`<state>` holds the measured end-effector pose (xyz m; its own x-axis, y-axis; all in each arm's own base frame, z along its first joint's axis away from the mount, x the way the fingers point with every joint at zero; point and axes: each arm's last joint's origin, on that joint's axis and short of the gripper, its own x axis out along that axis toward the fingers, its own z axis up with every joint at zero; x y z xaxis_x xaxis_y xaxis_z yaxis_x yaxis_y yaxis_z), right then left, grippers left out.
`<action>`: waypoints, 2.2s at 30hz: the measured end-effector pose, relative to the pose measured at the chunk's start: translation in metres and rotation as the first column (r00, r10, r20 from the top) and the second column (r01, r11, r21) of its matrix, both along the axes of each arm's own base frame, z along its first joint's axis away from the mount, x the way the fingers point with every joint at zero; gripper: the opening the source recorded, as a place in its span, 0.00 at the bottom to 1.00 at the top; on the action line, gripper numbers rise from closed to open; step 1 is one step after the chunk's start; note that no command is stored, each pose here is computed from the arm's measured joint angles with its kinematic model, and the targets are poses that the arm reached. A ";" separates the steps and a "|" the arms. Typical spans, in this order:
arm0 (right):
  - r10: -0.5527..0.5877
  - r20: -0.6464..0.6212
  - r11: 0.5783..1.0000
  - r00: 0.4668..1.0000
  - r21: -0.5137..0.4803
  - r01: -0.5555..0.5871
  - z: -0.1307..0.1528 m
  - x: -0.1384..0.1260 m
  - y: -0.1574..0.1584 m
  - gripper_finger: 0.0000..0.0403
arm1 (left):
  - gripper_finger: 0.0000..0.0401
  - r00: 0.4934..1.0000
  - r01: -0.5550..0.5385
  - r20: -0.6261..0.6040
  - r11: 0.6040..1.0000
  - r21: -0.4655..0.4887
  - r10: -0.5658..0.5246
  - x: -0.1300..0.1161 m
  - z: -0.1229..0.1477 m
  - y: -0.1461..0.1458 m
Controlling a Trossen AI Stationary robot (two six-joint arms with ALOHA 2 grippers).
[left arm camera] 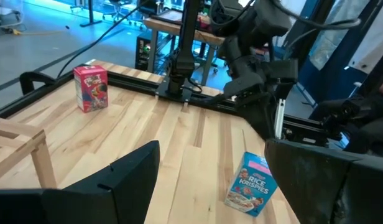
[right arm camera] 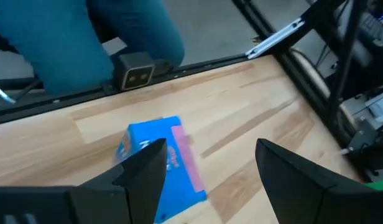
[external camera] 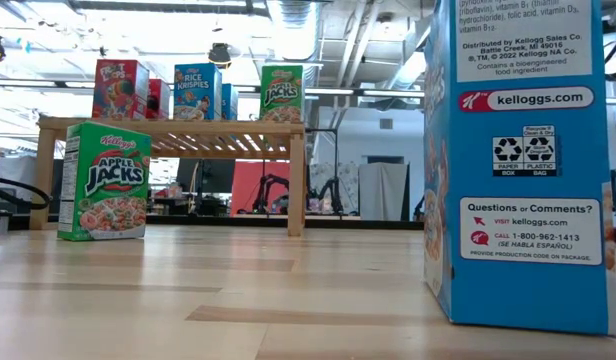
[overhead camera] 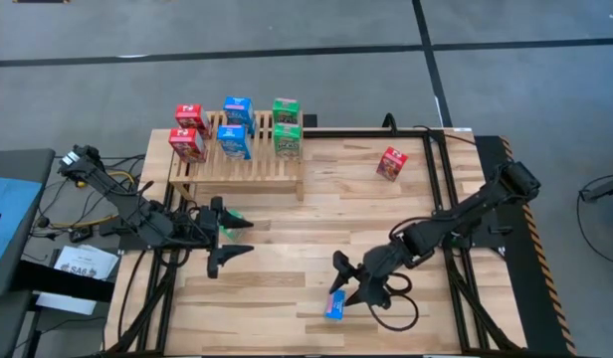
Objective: Stack cereal on shelf
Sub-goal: Put the blue cereal box on the shelf aligned with the blue cereal boxes
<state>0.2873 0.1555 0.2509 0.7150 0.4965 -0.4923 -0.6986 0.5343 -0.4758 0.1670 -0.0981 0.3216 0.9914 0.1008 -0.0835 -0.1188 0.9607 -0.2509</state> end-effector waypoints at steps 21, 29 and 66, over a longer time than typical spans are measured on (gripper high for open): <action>-0.072 -0.017 0.997 0.997 0.007 0.072 0.078 0.021 -0.024 0.67 | 0.70 1.000 -0.002 -0.025 0.999 0.037 0.003 0.000 -0.003 0.000; -0.063 -0.103 0.998 0.993 -0.020 0.061 0.074 0.018 -0.028 0.67 | 0.70 1.000 0.001 -0.028 0.998 0.070 0.001 0.000 -0.002 0.000; -0.005 -0.255 0.996 0.967 -0.084 -0.017 0.041 0.037 0.008 0.67 | 0.70 0.968 -0.177 -0.133 0.957 0.229 0.211 -0.004 -0.017 0.008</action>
<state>0.3242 0.1632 0.2915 0.5578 0.4490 -0.6980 -0.8055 0.4956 -0.3249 0.1626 -0.0897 0.3042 0.9274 0.3225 -0.1896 -0.3296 0.9441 -0.0060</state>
